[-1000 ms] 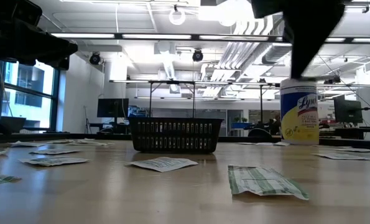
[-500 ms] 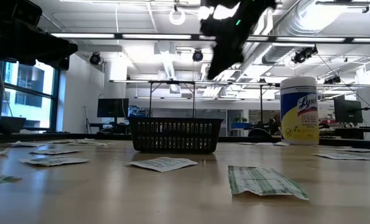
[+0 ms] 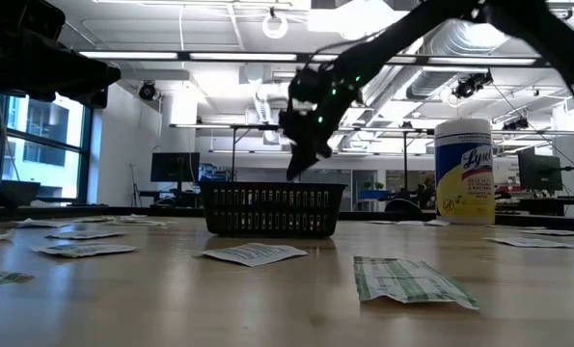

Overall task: Pick & Place First Aid Supplies
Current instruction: Put the towelette pack into the top black basket, then put the bandage into the bottom black basket

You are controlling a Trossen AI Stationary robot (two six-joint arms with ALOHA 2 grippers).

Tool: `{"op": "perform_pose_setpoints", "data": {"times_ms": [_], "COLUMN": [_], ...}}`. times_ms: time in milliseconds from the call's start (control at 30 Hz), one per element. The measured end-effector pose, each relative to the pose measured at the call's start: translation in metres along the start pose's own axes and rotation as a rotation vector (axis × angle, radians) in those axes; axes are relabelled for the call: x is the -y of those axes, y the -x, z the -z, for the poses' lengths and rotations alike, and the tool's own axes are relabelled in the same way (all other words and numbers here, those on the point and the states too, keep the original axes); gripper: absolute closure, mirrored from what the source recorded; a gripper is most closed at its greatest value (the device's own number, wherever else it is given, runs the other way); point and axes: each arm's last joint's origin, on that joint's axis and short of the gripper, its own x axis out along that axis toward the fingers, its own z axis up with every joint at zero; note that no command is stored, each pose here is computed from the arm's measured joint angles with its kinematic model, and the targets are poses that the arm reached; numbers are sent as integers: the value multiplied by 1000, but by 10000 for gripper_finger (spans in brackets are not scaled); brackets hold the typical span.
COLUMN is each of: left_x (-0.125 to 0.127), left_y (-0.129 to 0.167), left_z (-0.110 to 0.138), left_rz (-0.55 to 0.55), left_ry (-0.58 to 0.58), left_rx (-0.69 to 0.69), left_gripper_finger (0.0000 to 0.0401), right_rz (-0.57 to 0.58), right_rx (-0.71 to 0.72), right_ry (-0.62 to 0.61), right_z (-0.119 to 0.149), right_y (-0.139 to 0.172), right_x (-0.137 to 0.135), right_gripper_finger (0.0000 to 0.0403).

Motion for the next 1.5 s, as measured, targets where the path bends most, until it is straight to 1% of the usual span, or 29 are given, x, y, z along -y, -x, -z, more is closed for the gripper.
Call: {"op": "perform_pose_setpoints", "data": {"times_ms": [100, 200, 333, 400, 533, 633, 700, 800, 867, 933, 1000, 1067, 1167, 1233, 1300, 1500], "left_x": [0, 0, 0, 0, 0, 0, 0, 0, 0, 0, 0, 0, 0, 0, 0, 0], "left_y": [0, 0, 0, 0, 0, 0, 0, 0, 0, 0, 0, 0, 0, 0, 0, 0], "left_z": [0, 0, 0, 0, 0, 0, 0, 0, 0, 0, 0, 0, 0, 0, 0, 0], "left_rz": [0, 0, 0, 0, 0, 0, 0, 0, 0, 0, 0, -1, 0, 0, 0, -2], "left_ry": [-7, -6, 1, 1, 1, 1, 2, 2, 2, 1, -9, -26, -29, -30, -29, -33], "left_rx": [0, 0, 0, 0, 0, 0, 0, 0, 0, 0, 0, 0, 0, 0, 0, 0], "left_gripper_finger": [309, 309, 309, 309, 309, 309, 309, 309, 309, 309, 309, 309, 309, 309, 309, 309], "right_rz": [-9, 29, 24, 18, 17, 60, 90, 126, 129, 111, 87, 63, 27, 12, -34, -221], "right_rx": [-61, -100, -126, -136, -166, -201, -222, -214, -194, -159, -93, -24, 84, 169, 251, 364], "right_ry": [6, 8, 12, 25, 22, -2, 23, 76, 101, 114, 124, 131, 115, 104, 93, 79], "right_z": [5, 11, 15, 16, 18, 18, 14, 1, -8, -16, -21, -20, -10, 2, 17, 73], "right_y": [-12, -23, -26, -25, -23, -20, -10, 13, 32, 51, 71, 87, 105, 114, 123, 138], "right_x": [10, 16, 19, 18, 17, 11, 1, -28, -55, -86, -121, -157, -206, -235, -262, -322], "right_gripper_finger": [403, 402, 402, 396, 352, 313, 296, 285, 286, 290, 295, 302, 311, 316, 321, 334]}}
